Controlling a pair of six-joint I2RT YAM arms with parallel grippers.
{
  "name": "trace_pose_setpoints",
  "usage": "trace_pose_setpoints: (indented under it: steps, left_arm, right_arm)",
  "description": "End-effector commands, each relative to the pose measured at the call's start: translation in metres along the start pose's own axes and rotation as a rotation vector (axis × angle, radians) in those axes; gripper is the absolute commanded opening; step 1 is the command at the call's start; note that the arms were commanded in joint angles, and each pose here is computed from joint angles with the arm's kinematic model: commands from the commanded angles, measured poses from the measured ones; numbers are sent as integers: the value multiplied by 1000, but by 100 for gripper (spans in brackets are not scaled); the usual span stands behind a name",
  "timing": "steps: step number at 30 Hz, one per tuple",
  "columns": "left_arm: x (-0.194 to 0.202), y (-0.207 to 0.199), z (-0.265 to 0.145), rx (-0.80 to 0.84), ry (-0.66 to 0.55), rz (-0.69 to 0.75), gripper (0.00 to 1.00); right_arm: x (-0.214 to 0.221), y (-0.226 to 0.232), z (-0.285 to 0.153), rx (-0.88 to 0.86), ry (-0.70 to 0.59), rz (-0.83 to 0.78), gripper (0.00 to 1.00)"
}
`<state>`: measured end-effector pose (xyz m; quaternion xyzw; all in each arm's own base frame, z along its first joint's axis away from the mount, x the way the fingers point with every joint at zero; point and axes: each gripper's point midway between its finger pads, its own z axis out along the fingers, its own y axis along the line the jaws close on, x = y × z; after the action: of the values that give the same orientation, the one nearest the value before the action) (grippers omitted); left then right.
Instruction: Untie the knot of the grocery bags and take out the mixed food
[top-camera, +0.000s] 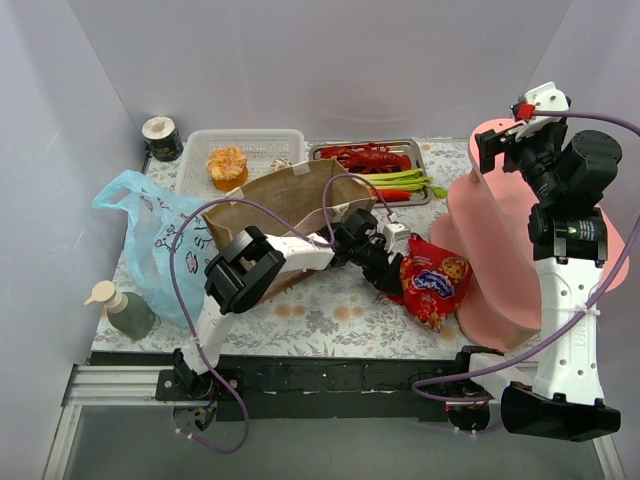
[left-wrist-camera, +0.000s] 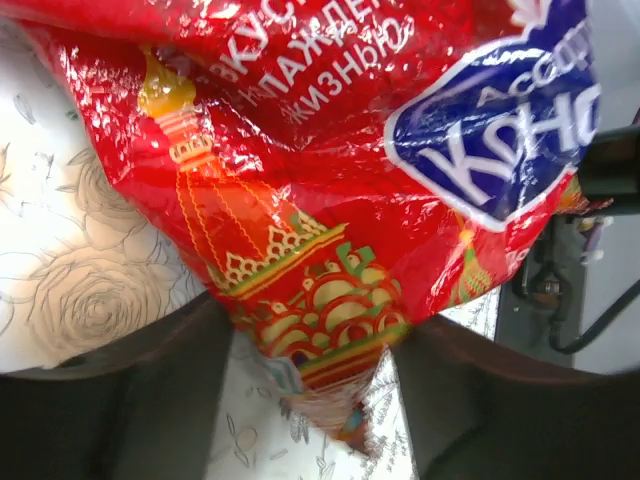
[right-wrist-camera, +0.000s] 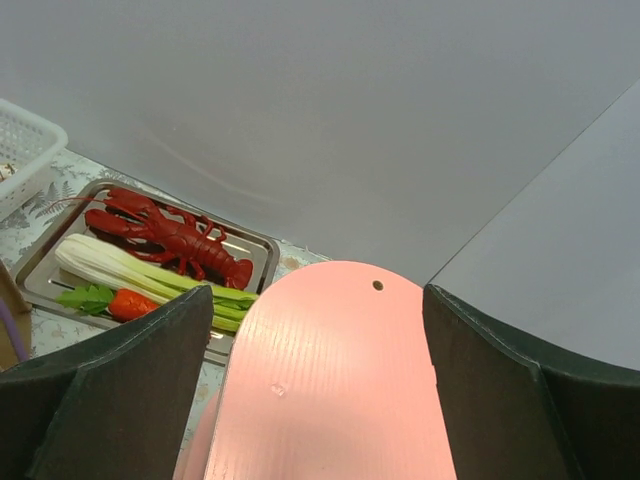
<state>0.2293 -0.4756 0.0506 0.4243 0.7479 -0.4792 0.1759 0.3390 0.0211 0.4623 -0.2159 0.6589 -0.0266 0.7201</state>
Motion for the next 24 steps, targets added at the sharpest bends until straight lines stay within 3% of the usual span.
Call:
trace_pose_setpoints:
  steps: [1, 2, 3, 4, 8, 10, 16, 24]
  left_arm:
    - [-5, 0, 13, -7, -22, -15, 45]
    - [-9, 0, 13, -11, -30, -9, 24]
    - [-12, 4, 12, -24, -40, -3, 9]
    - [-20, 2, 12, -21, -62, 7, 1]
    - [-51, -7, 3, 3, -149, 79, 0]
    - [-84, -21, -9, 5, -261, 164, 0]
    - [-144, -60, -27, 33, -438, 331, 0]
    - [-185, -113, -29, 126, -538, 395, 0]
  right_arm:
    - [-14, -4, 4, 1, -38, 7, 91]
    - [-14, -5, 5, 4, -35, 3, 91]
    - [-13, -6, 5, 6, -29, 4, 91]
    - [-13, -6, 4, 8, -29, 0, 91]
    - [-11, -6, 1, 8, -19, -10, 91]
    - [-10, -6, 0, 12, -13, -20, 91]
    - [-8, -6, -3, 18, -5, -29, 91]
    - [-10, -7, -1, 16, -14, -30, 91]
